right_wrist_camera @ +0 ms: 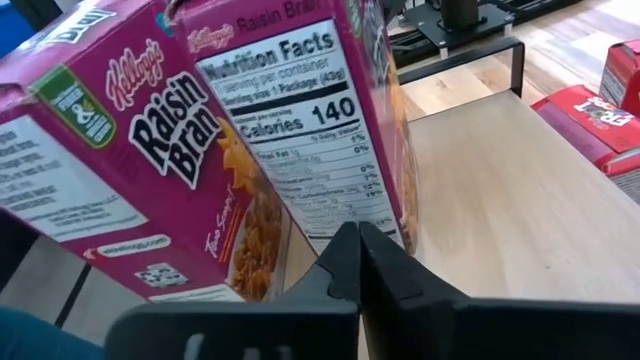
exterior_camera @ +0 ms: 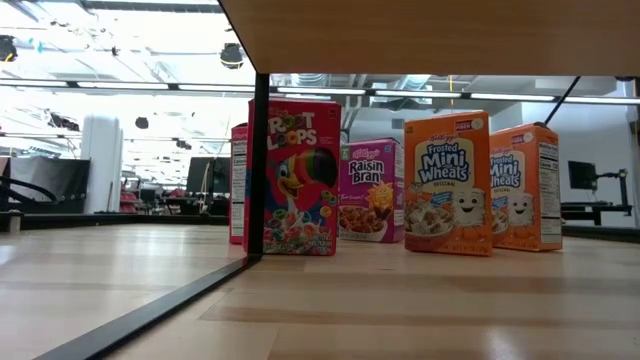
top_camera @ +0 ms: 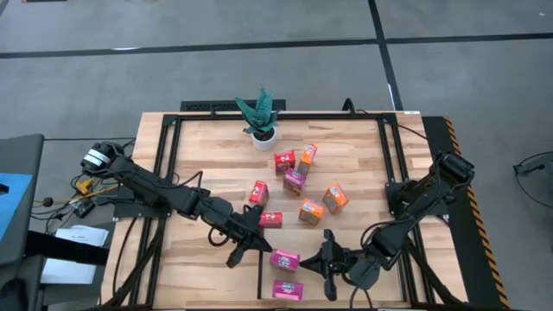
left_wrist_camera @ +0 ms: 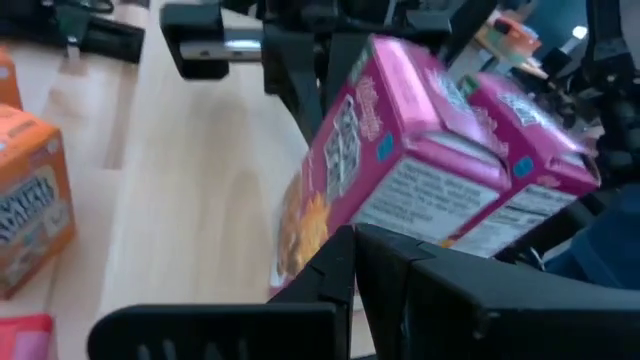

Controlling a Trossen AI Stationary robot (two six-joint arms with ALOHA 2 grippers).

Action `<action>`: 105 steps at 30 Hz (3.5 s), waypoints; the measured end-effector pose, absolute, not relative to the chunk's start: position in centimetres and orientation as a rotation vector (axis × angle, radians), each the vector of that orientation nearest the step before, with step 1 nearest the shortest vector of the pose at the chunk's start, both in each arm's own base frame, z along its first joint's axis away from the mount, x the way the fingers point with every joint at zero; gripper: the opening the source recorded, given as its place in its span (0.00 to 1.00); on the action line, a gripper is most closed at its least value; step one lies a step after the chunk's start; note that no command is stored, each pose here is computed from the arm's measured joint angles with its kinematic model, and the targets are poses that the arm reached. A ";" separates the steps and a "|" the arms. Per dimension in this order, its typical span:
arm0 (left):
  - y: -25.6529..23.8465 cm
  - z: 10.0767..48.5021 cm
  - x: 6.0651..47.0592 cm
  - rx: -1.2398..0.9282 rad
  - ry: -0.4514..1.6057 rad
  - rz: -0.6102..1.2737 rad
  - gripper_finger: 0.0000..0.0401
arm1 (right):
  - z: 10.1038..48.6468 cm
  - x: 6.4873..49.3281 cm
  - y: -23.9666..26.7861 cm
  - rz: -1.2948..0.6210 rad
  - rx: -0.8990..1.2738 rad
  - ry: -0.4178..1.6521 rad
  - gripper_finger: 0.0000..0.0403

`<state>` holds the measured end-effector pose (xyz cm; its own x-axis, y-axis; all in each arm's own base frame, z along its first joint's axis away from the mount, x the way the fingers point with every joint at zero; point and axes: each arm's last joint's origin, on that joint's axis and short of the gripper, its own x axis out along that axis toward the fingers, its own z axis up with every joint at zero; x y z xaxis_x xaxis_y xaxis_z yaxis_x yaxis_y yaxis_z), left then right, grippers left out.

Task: Stack cereal on shelf
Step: Put the purple cereal box on the middle left shelf, then put the purple cereal box on the upper left shelf

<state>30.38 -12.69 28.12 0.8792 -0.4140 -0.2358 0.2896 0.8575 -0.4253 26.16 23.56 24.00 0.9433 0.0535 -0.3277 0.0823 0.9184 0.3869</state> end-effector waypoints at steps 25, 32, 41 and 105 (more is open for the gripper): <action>-14.6 26.9 31.0 -0.458 0.323 -0.410 0.00 | 24.0 26.1 23.6 -0.015 0.408 0.342 0.08; -14.6 27.0 31.0 -0.468 0.317 -0.409 0.00 | 24.0 26.0 23.7 -0.008 0.410 0.341 0.04; -14.6 27.0 31.0 -0.494 0.317 -0.401 0.00 | 24.0 26.1 23.5 -0.012 0.399 0.346 0.09; -14.7 27.1 30.9 -0.541 0.336 -0.430 0.00 | 23.1 27.7 33.3 0.074 0.457 0.311 0.05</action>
<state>30.94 -14.73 27.10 0.8580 -0.4758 -0.1935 0.3027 0.7727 -0.5580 27.67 33.25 23.09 0.9503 0.1395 -0.2784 -0.0012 0.8957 0.4446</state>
